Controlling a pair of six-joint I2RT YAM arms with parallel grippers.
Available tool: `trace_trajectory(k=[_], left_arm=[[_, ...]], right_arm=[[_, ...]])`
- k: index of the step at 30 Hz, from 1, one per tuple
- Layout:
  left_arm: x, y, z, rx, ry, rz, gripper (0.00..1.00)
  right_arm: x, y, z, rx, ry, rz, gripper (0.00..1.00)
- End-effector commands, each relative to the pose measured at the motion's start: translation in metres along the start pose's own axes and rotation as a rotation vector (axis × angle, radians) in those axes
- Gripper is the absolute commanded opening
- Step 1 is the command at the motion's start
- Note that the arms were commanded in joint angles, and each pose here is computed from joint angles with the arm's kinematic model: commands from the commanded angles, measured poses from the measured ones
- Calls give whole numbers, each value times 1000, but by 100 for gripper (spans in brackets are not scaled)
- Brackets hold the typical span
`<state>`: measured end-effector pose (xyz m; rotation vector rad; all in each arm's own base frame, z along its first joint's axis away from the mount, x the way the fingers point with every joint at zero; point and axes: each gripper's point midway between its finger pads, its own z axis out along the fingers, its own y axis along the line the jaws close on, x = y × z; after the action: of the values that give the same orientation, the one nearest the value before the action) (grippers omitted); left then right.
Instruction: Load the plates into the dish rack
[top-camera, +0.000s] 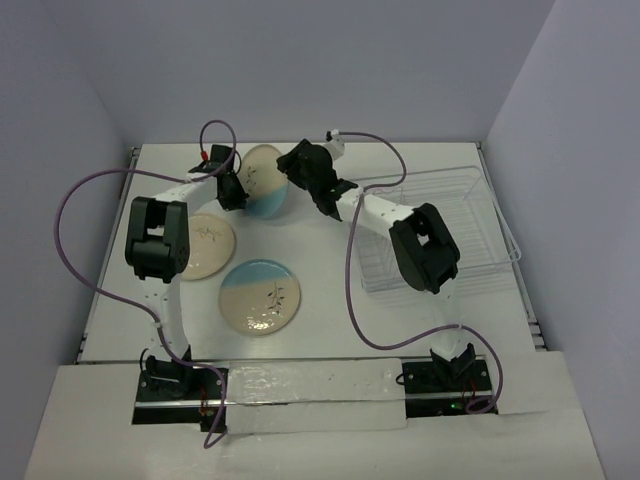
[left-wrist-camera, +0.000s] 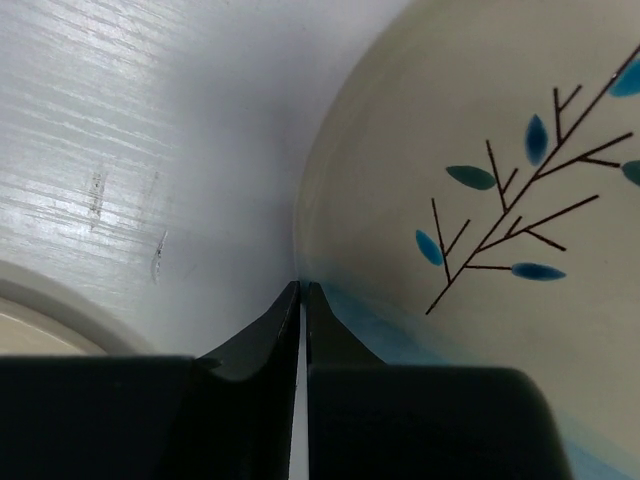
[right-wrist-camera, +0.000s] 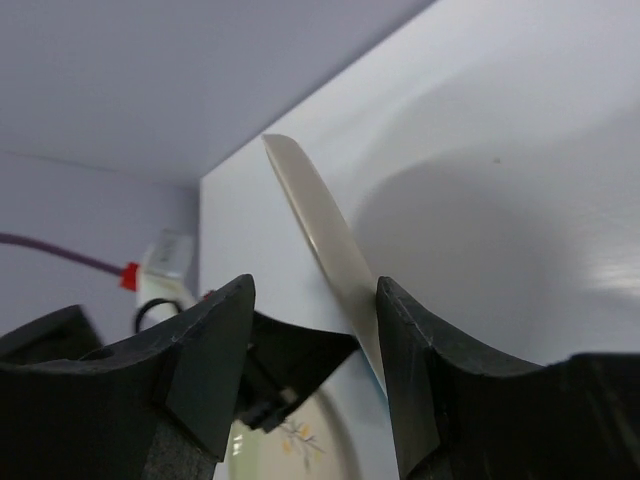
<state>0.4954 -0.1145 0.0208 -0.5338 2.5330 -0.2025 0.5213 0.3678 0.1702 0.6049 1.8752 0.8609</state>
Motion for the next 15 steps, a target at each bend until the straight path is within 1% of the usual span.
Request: trace_trajectory(k=[1, 6, 8, 12, 15], left_arm=[[65, 19, 10, -49, 206, 30, 0], [64, 18, 9, -48, 201, 32, 0], [62, 19, 8, -52, 195, 31, 0], [61, 18, 8, -45, 196, 33, 0], [59, 21, 6, -64, 184, 34, 0]], right_arm=[[-3, 72, -7, -231, 33, 71, 57], [9, 63, 2, -199, 72, 22, 49], [20, 57, 5, -194, 118, -19, 46], [34, 54, 9, -223, 184, -62, 43], [48, 40, 8, -210, 227, -141, 44]])
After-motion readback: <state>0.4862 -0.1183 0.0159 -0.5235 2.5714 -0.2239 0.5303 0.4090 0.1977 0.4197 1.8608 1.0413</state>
